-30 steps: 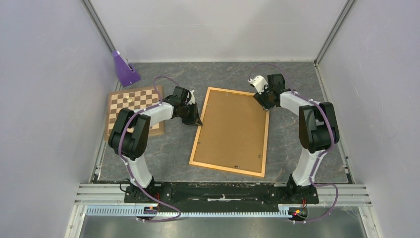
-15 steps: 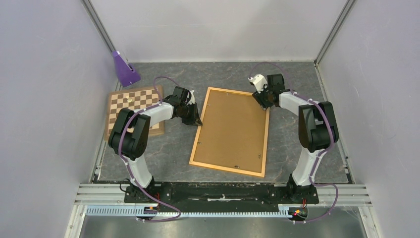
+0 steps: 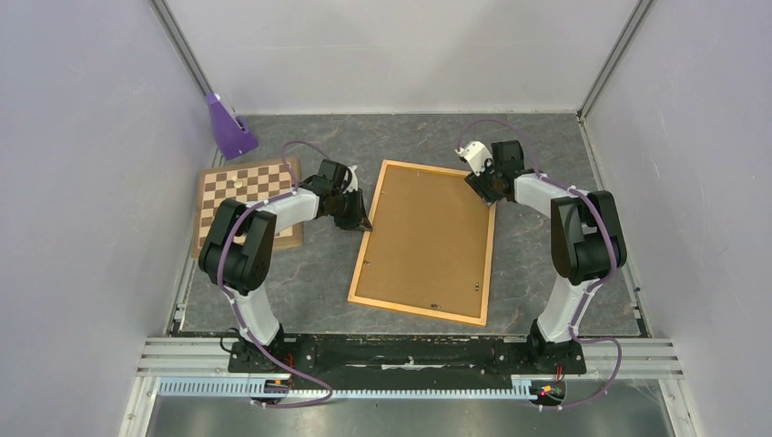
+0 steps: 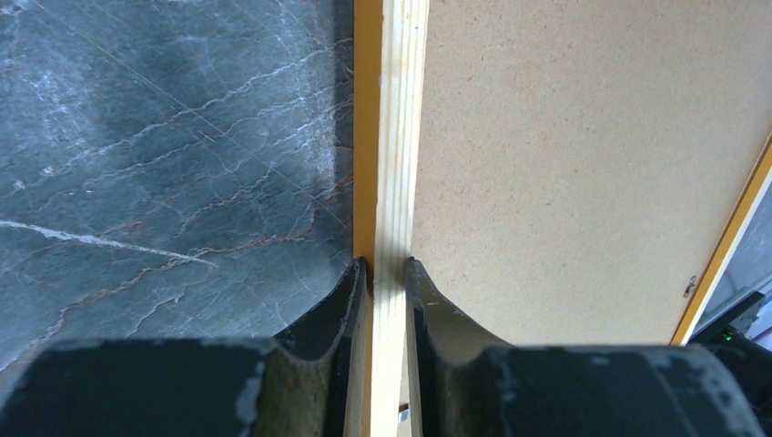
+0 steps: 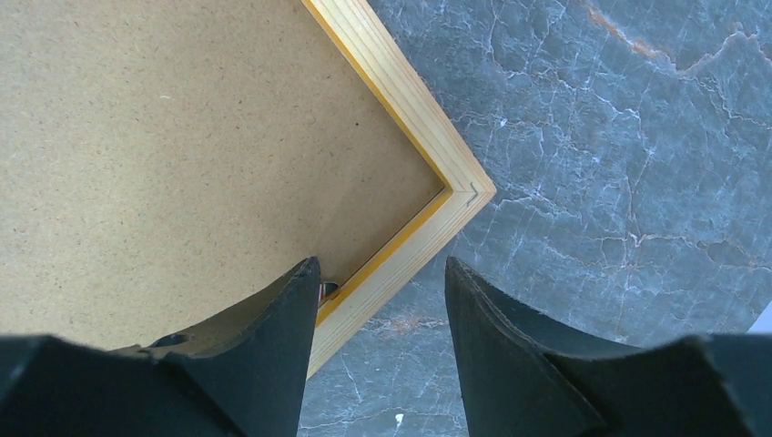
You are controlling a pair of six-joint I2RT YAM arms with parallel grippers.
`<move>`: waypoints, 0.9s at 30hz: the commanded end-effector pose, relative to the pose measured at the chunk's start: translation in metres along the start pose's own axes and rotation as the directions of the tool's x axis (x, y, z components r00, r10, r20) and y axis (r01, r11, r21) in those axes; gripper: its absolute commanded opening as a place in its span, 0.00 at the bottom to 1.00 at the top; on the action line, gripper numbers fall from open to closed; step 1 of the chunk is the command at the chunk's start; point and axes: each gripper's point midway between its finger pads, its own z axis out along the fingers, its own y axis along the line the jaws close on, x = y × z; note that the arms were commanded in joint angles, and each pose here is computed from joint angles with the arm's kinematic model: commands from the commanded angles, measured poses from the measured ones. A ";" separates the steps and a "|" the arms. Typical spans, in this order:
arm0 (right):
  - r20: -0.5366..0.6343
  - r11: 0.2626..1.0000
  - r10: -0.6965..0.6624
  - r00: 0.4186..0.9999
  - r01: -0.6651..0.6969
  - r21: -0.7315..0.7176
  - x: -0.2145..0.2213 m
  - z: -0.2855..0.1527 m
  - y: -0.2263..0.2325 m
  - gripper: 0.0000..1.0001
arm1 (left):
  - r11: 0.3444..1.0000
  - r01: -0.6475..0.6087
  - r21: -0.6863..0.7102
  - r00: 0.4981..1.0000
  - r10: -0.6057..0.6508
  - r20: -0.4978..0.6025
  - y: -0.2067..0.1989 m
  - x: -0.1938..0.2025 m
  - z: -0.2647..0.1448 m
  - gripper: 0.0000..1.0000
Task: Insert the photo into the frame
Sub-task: Install the photo frame at the center of the board.
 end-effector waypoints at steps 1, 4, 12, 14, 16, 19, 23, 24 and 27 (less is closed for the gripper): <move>-0.099 0.998 -0.025 0.995 0.019 -0.056 0.030 -0.008 0.013 0.56 | 0.996 0.036 -0.082 0.999 -0.034 0.018 0.017 0.003 0.003 0.02; -0.118 0.997 -0.039 0.992 0.030 -0.075 0.035 -0.007 0.016 0.55 | 0.994 0.050 -0.093 0.999 -0.049 0.016 0.020 0.005 0.004 0.02; -0.135 0.988 -0.038 0.990 0.017 -0.153 0.041 -0.007 0.025 0.54 | 0.990 0.082 -0.118 0.996 -0.078 0.041 0.029 0.003 0.001 0.02; -0.139 0.986 -0.029 0.990 0.006 -0.164 0.043 -0.007 0.025 0.54 | 0.988 0.090 -0.123 0.995 -0.086 0.043 0.032 0.003 0.000 0.02; -0.145 0.985 -0.012 0.989 -0.014 -0.174 0.045 -0.007 0.025 0.53 | 0.987 0.099 -0.129 0.994 -0.094 0.047 0.035 0.003 -0.001 0.02; -0.185 0.985 0.042 0.982 -0.072 -0.158 0.054 -0.005 0.025 0.53 | 0.986 0.101 -0.129 0.994 -0.096 0.051 0.035 0.002 -0.002 0.02; -0.214 0.976 0.142 0.967 -0.173 -0.134 0.061 -0.004 0.025 0.56 | 0.987 0.098 -0.125 0.994 -0.092 0.057 0.035 0.000 -0.003 0.02; -0.214 0.971 0.169 0.962 -0.200 -0.133 0.061 -0.004 0.027 0.58 | 0.987 0.098 -0.125 0.994 -0.091 0.056 0.035 0.001 -0.003 0.02; -0.220 0.961 0.224 0.950 -0.252 -0.110 0.063 -0.005 0.026 0.59 | 0.988 0.096 -0.122 0.994 -0.090 0.055 0.034 0.001 -0.003 0.02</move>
